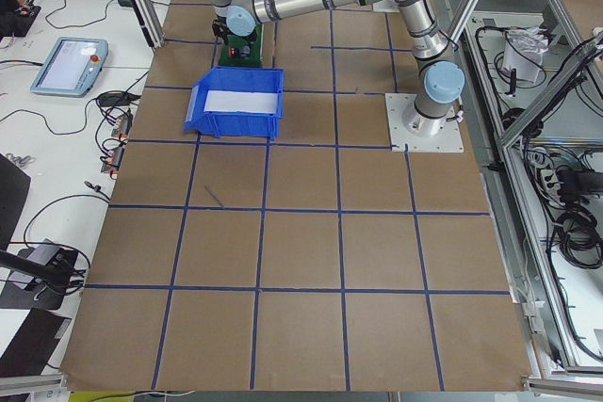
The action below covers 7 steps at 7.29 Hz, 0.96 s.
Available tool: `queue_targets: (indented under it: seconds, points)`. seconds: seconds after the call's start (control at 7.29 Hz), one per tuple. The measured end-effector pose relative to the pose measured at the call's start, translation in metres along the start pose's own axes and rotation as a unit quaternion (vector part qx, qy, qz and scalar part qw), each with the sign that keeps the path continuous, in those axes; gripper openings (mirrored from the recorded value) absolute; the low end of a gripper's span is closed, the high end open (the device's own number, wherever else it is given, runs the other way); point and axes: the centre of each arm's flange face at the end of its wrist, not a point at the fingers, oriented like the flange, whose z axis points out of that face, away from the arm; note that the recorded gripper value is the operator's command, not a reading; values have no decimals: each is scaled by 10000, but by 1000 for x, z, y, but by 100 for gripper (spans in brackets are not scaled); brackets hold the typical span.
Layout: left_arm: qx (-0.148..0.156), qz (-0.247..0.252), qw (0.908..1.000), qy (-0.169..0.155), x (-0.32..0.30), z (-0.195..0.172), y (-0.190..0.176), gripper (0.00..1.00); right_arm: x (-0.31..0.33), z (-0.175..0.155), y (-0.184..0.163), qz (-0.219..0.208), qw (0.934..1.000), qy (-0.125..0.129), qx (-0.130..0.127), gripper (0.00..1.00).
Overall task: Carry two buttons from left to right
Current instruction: 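Open the left gripper and raise it back above the blue bin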
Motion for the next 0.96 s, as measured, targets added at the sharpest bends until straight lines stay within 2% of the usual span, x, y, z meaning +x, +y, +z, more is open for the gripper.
queue_targets:
  seconds: [0.27,0.41,0.55,0.69,0.82,0.96]
  points:
    - [-9,-918,9957,-79,47,-75,5,100,0,0,0,0,10000,-2,0,100]
    - [-79,-1430,9896,-143,81,-111,14,100,0,0,0,0,10000,-2,0,100]
    - [-292,-1982,9793,-280,117,-141,24,100,0,0,0,-2,10000,1,0,100]
    - [-511,-2606,9631,-434,147,-162,34,100,0,0,0,-2,10000,7,1,100]
    - [-608,-3417,9360,-579,171,-177,40,100,0,0,0,-2,10000,11,3,100]
    - [-594,-4358,8954,-687,184,-185,41,100,0,0,0,-5,10000,10,6,100]
